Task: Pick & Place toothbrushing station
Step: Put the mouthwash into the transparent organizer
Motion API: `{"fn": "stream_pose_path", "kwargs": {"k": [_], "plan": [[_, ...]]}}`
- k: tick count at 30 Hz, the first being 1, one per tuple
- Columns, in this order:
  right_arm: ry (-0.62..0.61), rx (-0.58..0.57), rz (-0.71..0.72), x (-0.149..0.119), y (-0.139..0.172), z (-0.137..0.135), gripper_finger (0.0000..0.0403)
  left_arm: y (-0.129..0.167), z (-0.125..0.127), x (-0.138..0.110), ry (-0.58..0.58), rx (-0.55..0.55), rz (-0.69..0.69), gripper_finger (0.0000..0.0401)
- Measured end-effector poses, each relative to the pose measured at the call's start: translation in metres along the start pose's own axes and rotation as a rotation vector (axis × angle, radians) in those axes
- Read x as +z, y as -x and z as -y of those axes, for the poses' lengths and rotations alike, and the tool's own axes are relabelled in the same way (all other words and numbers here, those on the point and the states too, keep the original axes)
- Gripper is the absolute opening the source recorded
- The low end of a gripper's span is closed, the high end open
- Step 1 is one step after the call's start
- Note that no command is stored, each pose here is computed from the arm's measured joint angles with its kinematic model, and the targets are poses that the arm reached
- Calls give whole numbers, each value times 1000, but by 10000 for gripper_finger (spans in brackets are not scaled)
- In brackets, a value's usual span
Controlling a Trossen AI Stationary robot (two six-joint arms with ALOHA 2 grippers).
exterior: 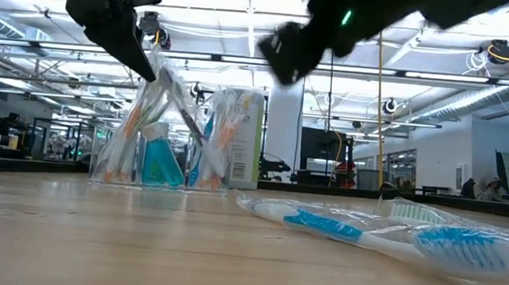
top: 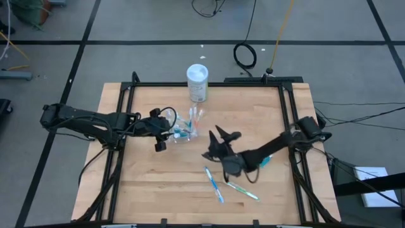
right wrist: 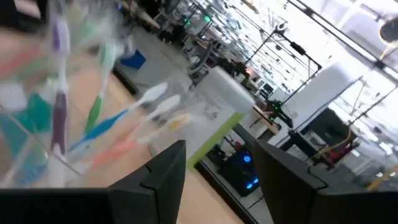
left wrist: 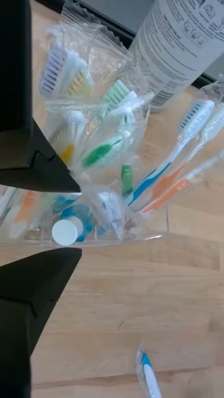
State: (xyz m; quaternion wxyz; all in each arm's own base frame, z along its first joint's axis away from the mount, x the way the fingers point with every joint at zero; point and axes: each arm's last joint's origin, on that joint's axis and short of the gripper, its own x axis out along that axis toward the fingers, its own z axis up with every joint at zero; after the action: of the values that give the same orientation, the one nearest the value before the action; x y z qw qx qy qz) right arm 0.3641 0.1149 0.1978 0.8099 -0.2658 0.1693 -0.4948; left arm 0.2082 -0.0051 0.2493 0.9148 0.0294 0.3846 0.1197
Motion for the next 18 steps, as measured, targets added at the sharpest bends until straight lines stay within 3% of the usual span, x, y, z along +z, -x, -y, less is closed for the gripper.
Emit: {"fn": "stream_pose_path", "kwargs": {"k": [6, 10, 13, 15, 18], "plan": [[-216, 76, 52, 9, 39, 34, 162, 0, 0, 0, 0, 0, 0, 161], [-394, 163, 76, -15, 51, 54, 151, 0, 0, 0, -14, -1, 1, 161], [-534, 343, 98, -39, 51, 67, 149, 0, 0, 1, -26, -2, 6, 161], [-639, 448, 86, -52, 46, 76, 152, 0, 0, 2, -26, -3, 16, 161], [-766, 515, 40, -67, 30, 86, 157, 0, 0, 3, -24, -5, 33, 161]]}}
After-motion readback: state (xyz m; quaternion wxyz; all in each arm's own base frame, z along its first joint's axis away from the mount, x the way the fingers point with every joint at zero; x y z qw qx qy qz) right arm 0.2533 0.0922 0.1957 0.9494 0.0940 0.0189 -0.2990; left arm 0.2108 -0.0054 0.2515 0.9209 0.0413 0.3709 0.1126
